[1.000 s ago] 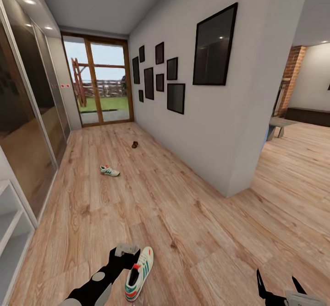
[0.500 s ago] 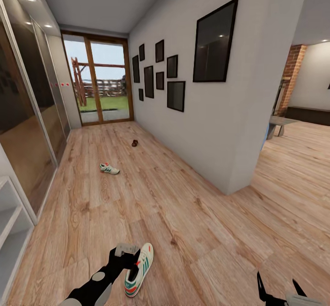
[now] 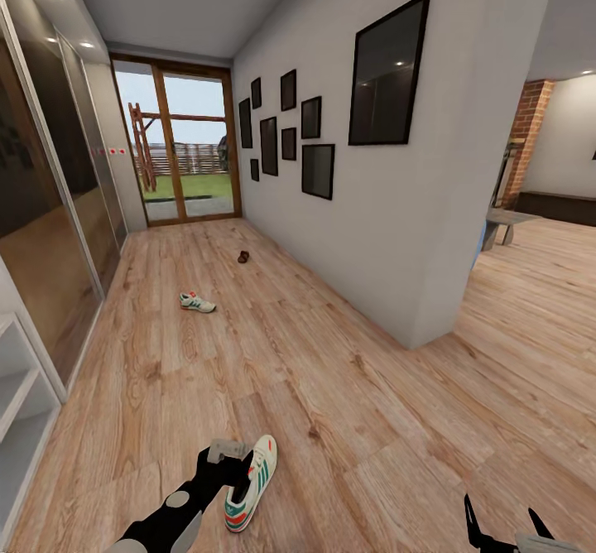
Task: Pick up the two gym shoes and the two sandals from the corridor floor and place them onto the hallstand (shoe rack) in the corridor, making sure they are on the rack and not on the floor. Arrange them so the two gym shoes are next to each other and the two sandals are next to each other.
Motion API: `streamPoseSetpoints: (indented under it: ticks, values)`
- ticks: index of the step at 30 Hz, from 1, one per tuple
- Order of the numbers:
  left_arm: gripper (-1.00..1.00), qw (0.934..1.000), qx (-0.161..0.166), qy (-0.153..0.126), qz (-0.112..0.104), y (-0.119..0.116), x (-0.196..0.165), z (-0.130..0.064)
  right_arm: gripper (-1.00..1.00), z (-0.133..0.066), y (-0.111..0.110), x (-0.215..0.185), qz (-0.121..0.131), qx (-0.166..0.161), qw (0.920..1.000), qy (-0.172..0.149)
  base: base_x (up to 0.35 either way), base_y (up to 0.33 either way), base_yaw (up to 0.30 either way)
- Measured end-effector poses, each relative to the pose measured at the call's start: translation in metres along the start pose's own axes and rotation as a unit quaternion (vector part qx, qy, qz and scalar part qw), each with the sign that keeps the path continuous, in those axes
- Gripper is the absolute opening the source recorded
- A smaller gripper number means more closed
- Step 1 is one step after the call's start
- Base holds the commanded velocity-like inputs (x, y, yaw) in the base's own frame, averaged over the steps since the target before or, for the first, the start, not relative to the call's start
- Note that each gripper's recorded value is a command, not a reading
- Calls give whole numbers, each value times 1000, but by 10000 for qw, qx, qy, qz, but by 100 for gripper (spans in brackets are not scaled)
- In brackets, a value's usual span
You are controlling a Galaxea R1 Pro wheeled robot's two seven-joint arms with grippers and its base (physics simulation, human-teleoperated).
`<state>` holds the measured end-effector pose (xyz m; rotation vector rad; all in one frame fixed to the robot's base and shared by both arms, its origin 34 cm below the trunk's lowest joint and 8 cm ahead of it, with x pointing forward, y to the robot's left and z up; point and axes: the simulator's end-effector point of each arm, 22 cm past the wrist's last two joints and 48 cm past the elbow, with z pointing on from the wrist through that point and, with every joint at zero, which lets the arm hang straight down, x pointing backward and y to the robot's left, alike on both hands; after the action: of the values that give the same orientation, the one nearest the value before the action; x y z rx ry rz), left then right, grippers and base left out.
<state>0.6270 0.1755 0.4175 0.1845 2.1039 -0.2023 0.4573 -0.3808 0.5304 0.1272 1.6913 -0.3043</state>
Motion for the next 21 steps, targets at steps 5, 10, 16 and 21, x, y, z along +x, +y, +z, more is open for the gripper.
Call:
streamPoseSetpoints:
  ticks: [5, 10, 16, 21]
  values:
    - [100, 10000, -14, 0, -1, 1, 4, 1, 100, -1, 0, 5, 0, 1, 10000, 2, 0, 0, 0]
    - [100, 10000, -23, 0, -4, 2, 15, 5, 100, -2, 1, 16, -2, 0, 10000, -1, 0, 0, 0]
    - [100, 10000, -25, 1, -5, 2, 28, 9, 100, -3, 2, 29, 0, 0, 10000, -4, 0, 0, 0]
    - [100, 10000, -24, -1, -5, 2, 39, 12, 100, -5, 3, 41, 0, -3, 10000, -4, 0, 0, 0]
